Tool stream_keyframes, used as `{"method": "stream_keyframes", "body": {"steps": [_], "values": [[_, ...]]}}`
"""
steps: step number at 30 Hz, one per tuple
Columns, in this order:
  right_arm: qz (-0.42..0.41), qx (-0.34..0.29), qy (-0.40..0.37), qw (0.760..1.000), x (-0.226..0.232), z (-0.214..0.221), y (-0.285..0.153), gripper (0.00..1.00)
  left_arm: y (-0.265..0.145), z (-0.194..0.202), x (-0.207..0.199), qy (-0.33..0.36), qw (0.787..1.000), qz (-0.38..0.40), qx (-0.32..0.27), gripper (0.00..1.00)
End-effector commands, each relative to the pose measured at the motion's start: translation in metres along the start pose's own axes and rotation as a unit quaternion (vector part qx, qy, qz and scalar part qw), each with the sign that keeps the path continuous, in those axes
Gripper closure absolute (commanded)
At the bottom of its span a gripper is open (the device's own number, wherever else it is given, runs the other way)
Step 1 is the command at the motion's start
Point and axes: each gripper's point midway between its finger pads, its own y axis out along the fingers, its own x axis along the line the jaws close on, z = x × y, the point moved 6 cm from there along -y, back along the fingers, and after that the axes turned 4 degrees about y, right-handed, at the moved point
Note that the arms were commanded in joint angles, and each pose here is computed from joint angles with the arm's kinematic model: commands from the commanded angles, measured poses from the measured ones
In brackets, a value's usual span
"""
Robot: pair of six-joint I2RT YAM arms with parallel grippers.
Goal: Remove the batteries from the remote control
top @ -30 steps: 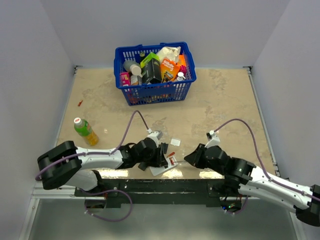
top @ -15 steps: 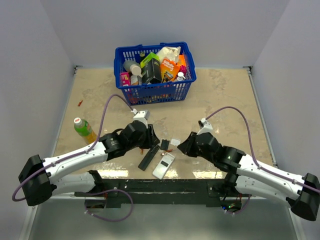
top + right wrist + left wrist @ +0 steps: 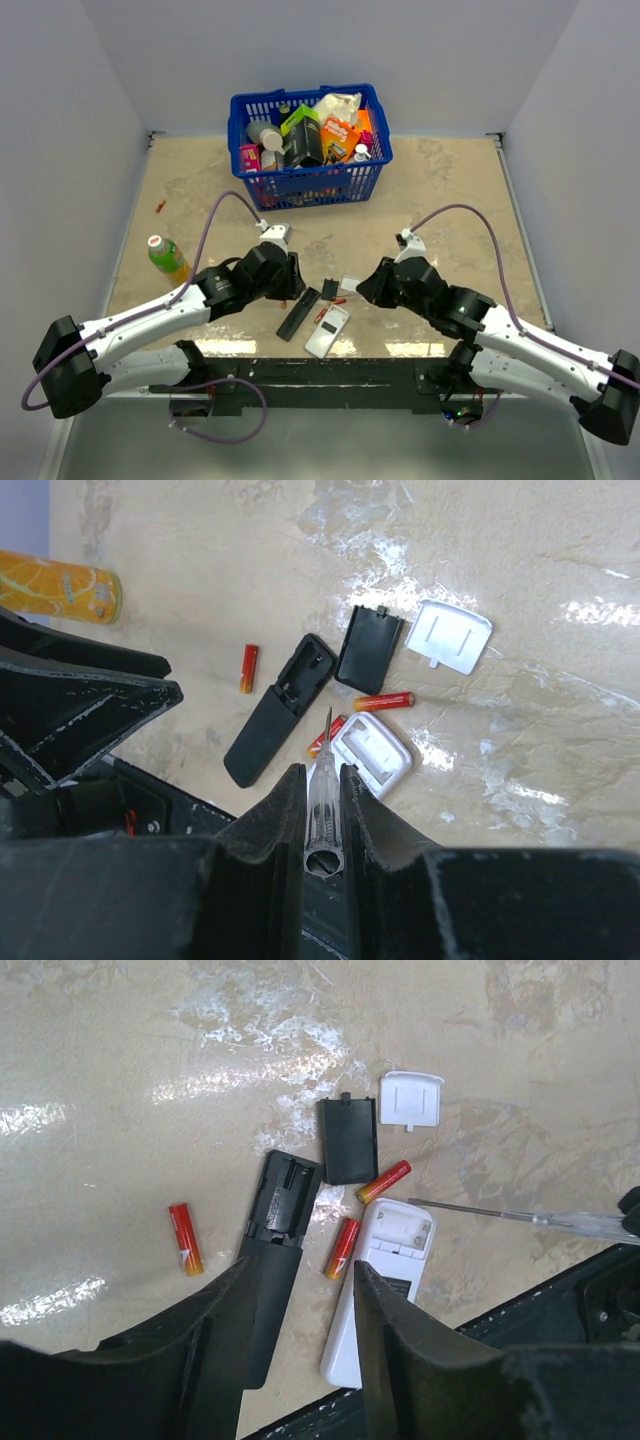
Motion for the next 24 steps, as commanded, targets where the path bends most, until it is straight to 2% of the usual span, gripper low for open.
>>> {"method": "stream_keyframes", "body": {"steps": [1,3,4,6,7,8,9,10,11,13,14,18,22,24], "values": [[0.017,-0.061,-0.02,0.998,0.012,-0.034,-0.024,1.0,-0.01,-0.015,-0.002,0.044,0.999,0.009,-0.024,0.5],[0.066,-0.071,-0.034,0.995,0.002,-0.04,-0.03,1.0,-0.018,-0.024,-0.004,0.051,0.998,0.013,-0.041,0.42],[0.08,-0.097,-0.043,0.991,0.009,-0.055,-0.037,1.0,-0.02,-0.027,-0.005,0.053,0.997,0.015,-0.045,0.39],[0.135,-0.096,-0.07,0.984,0.001,-0.061,-0.045,1.0,-0.03,-0.036,-0.01,0.062,0.996,0.029,-0.063,0.3],[0.152,-0.096,-0.081,0.98,0.011,-0.071,-0.046,1.0,-0.035,-0.042,-0.013,0.065,0.995,0.035,-0.073,0.24],[0.205,-0.091,-0.105,0.969,0.001,-0.075,-0.054,1.0,-0.041,-0.046,-0.014,0.066,0.994,0.041,-0.083,0.12],[0.244,-0.096,-0.116,0.958,-0.003,-0.081,-0.058,1.0,-0.044,-0.048,-0.014,0.072,0.993,0.043,-0.088,0.06],[0.272,-0.112,-0.096,0.951,0.002,-0.089,-0.06,1.0,-0.048,-0.051,-0.015,0.075,0.992,0.047,-0.094,0.01],[0.305,-0.119,-0.114,0.938,-0.005,-0.093,-0.064,1.0,-0.054,-0.054,-0.016,0.074,0.99,0.056,-0.105,0.0],[0.318,-0.13,-0.143,0.928,-0.008,-0.097,-0.059,1.0,-0.062,-0.06,-0.019,0.077,0.987,0.068,-0.121,0.0],[0.31,-0.16,-0.14,0.927,-0.004,-0.103,-0.052,1.0,-0.069,-0.063,-0.021,0.075,0.985,0.077,-0.133,0.0],[0.333,-0.197,-0.164,0.907,-0.009,-0.105,-0.022,0.92,-0.092,-0.077,-0.026,0.056,0.982,0.09,-0.157,0.0],[0.392,-0.202,-0.201,0.875,-0.02,-0.101,0.009,0.91,-0.108,-0.086,-0.022,0.04,0.985,0.061,-0.158,0.0],[0.433,-0.18,-0.23,0.852,-0.03,-0.092,0.024,0.91,-0.11,-0.085,-0.021,0.038,0.986,0.058,-0.154,0.0]]}}
